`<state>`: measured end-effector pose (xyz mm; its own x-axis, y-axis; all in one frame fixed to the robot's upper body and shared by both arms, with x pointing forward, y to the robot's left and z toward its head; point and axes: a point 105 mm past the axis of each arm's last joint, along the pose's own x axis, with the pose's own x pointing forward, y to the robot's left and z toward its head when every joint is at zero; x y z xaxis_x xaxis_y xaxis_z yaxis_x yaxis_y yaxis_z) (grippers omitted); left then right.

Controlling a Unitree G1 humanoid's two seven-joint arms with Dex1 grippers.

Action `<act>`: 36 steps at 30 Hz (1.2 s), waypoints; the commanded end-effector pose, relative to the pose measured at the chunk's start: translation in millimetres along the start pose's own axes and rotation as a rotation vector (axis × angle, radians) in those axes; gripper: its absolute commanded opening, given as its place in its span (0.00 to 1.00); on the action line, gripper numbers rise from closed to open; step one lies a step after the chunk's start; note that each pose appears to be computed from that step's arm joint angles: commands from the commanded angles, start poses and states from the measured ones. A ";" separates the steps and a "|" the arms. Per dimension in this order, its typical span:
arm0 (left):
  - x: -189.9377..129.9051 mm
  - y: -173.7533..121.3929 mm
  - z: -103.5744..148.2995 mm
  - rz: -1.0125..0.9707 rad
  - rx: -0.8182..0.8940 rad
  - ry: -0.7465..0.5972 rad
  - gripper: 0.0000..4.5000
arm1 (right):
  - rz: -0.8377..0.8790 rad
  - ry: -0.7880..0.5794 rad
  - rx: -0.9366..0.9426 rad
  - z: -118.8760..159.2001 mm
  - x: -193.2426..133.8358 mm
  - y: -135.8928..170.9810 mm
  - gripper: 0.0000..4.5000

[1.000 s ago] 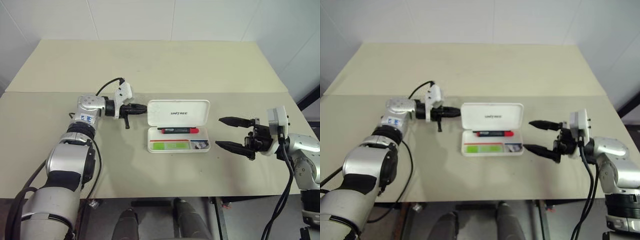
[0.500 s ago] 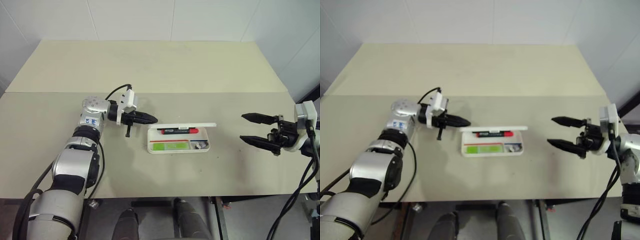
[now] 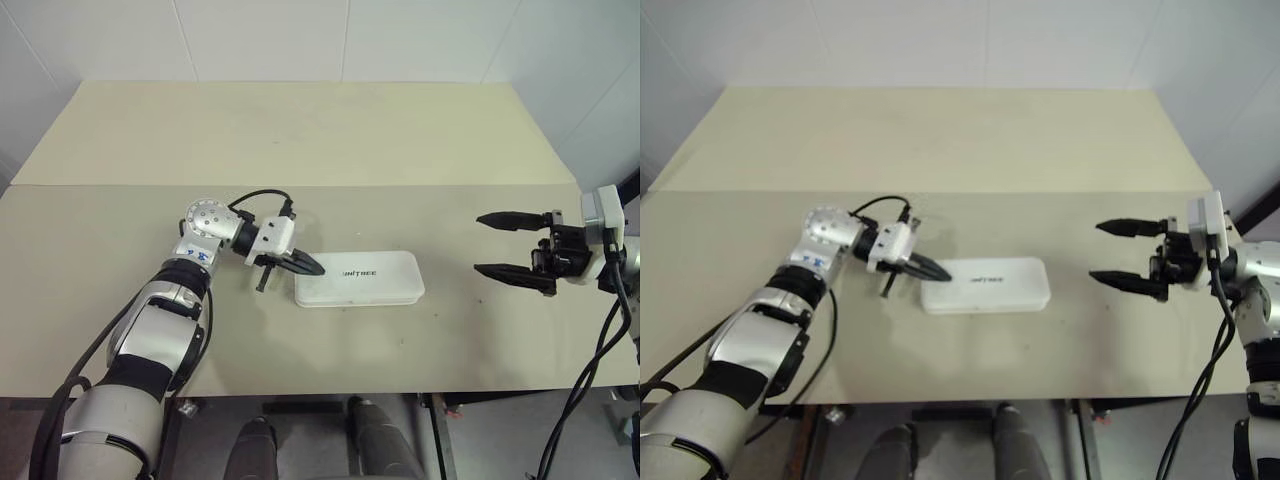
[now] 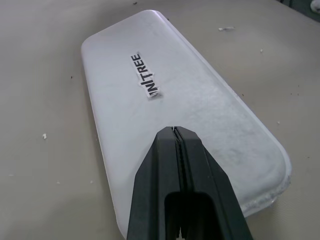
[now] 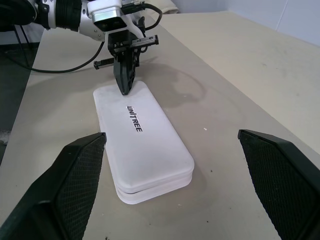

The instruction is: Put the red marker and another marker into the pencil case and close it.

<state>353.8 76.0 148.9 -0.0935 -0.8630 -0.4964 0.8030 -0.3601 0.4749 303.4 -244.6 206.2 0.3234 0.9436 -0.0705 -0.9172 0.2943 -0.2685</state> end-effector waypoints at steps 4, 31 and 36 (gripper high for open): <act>6.9 -20.8 -6.7 -0.233 0.102 0.113 0.01 | 0.083 -0.029 -0.044 8.4 2.1 11.1 1.00; -44.4 23.0 17.6 0.277 -0.268 -0.328 0.09 | 0.071 -0.039 -0.057 15.9 10.8 1.9 1.00; -59.7 1.7 14.2 0.240 -0.309 -0.326 0.43 | 0.069 -0.030 -0.059 18.0 9.6 -1.5 1.00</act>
<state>363.7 118.3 176.3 0.0601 -0.9902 -0.1258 0.9687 0.0275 0.2465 310.3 -232.6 212.6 0.3087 0.9492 -0.0609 -0.9172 0.2801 -0.2832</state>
